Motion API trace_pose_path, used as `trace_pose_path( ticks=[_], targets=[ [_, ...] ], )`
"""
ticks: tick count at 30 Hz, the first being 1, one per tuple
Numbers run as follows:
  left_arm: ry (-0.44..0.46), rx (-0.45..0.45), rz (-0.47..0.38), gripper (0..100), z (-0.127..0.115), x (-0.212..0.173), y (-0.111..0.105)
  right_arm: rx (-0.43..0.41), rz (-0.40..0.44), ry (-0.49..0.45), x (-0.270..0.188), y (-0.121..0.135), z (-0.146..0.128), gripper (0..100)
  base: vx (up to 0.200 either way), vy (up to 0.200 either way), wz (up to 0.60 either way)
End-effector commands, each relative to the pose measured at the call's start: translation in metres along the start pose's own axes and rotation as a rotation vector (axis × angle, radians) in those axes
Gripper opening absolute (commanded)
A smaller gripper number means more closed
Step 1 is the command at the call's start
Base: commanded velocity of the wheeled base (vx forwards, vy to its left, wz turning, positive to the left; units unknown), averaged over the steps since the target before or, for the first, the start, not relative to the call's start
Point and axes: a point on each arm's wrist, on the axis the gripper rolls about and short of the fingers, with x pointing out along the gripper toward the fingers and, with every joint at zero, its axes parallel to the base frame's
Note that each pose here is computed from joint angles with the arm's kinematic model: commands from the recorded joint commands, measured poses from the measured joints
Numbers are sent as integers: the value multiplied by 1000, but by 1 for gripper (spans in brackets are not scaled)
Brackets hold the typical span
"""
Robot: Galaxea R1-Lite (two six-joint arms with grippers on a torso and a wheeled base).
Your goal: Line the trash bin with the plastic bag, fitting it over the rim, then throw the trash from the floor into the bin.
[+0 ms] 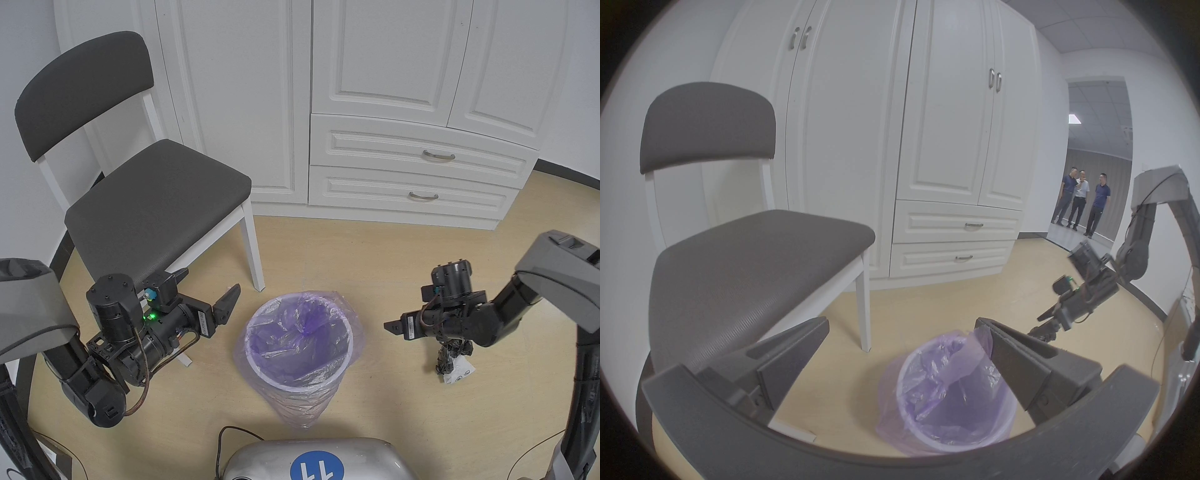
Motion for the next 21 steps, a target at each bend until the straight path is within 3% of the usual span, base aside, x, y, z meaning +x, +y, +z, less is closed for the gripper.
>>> trace_pose_path(
  ticks=[1, 3, 7, 13, 15, 17, 18, 19, 21],
  targets=[
    [-159, 32, 7, 100, 50, -47, -6, -39, -52, -289, -152, -3, 8, 100, 0, 0, 0],
    [-153, 105, 70, 100, 59, -58, -2, -34, -121, -337, -168, -4, 11, 100, 0, 0, 0],
    [-95, 125, 143, 100, 63, -64, 1, -51, -207, -398, -184, -3, 18, 100, 0, 0, 0],
    [-29, 125, 178, 100, 71, -72, 4, -112, -287, -369, -194, -21, 10, 100, 0, 0, 0],
    [68, 129, 175, 100, 76, -85, 6, -98, -325, -299, -187, -41, 11, 100, 0, 0, 0],
    [93, 115, 175, 100, 81, -88, 7, -92, -330, -257, -185, -45, 13, 100, 0, 0, 0],
    [138, 39, 176, 100, 90, -90, 7, -61, -340, -153, -180, -55, 17, 100, 0, 0, 0],
    [144, 27, 175, 100, 92, -90, 7, -56, -338, -137, -179, -57, 18, 100, 0, 0, 0],
    [207, -62, 172, 100, 100, -91, 7, 32, -251, -29, -167, -64, 23, 100, 0, 0, 0]
  ],
)
